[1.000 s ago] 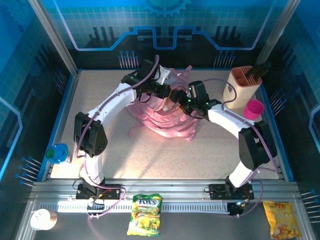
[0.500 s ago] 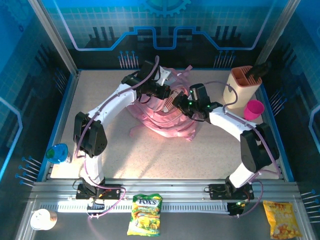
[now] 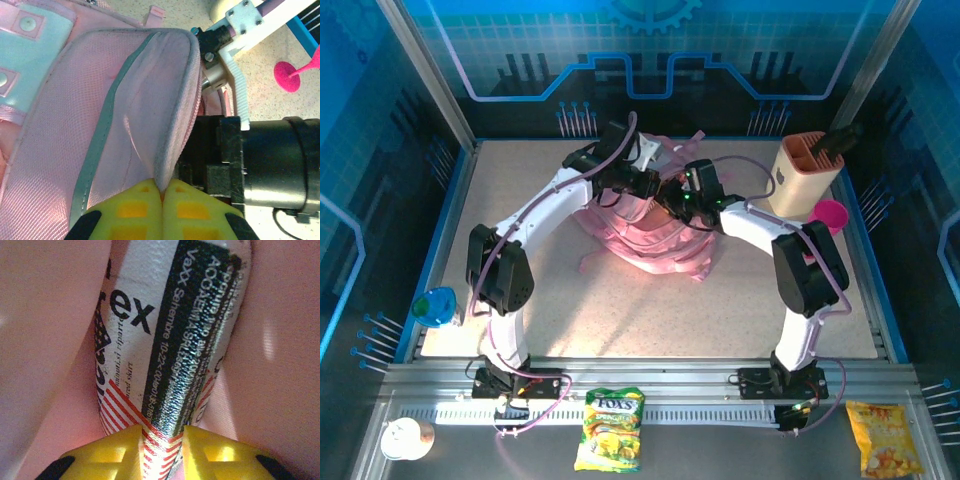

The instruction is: Pack the student bag

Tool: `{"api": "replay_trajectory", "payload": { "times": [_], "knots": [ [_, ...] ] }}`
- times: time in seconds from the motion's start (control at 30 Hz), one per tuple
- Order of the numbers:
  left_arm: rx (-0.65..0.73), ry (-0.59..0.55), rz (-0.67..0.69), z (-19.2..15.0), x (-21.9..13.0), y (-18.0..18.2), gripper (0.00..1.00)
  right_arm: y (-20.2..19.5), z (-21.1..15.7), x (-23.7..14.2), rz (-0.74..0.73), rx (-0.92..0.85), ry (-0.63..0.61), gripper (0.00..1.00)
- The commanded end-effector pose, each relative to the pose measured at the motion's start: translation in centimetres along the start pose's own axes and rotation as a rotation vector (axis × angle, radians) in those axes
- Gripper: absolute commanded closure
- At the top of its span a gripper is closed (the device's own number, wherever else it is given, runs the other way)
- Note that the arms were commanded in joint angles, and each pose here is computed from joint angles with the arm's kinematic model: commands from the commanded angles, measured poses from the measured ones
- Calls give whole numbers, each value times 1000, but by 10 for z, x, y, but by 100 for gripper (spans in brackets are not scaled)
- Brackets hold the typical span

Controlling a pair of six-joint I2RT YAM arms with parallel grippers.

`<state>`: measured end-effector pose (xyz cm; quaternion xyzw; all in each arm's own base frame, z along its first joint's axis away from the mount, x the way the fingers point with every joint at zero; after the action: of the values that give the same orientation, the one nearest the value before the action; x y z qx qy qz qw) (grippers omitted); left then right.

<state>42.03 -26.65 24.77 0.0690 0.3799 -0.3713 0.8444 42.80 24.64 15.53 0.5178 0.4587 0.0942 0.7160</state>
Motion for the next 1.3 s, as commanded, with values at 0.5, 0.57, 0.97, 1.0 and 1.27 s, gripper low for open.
{"api": "replay_trajectory", "payload": {
  "times": [0.5,0.57,0.97,1.0,1.27],
  "knots": [
    [-70,-94,-42,12,-26,-11,69,-30,-4,-88,19,-30,-161,50],
    [-115,-94,14,7,-29,-4,58,-44,-3,-105,-35,-32,-223,41],
    [-576,-65,151,-61,-43,53,39,-7,-3,-128,-75,-172,-301,22],
    [-626,-60,142,-67,-42,58,39,-7,-4,-126,-78,-179,-297,22],
    [-972,-58,18,-106,-22,92,42,-6,-14,-117,-85,-190,-275,22]
  ]
}}
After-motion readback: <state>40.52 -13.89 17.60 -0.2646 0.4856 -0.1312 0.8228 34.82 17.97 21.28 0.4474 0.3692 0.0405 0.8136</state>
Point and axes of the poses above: each hand's point on the last joint's axis, 136 mm out from that joint toward the fingers, its own x axis out along the fingers, its own y axis along the line the jaws close on, z = x × y, the point moved 4 cm from there along -x, back along the fingers, and after that the axes turned 13 degrees about x, right-handed, at the moved point
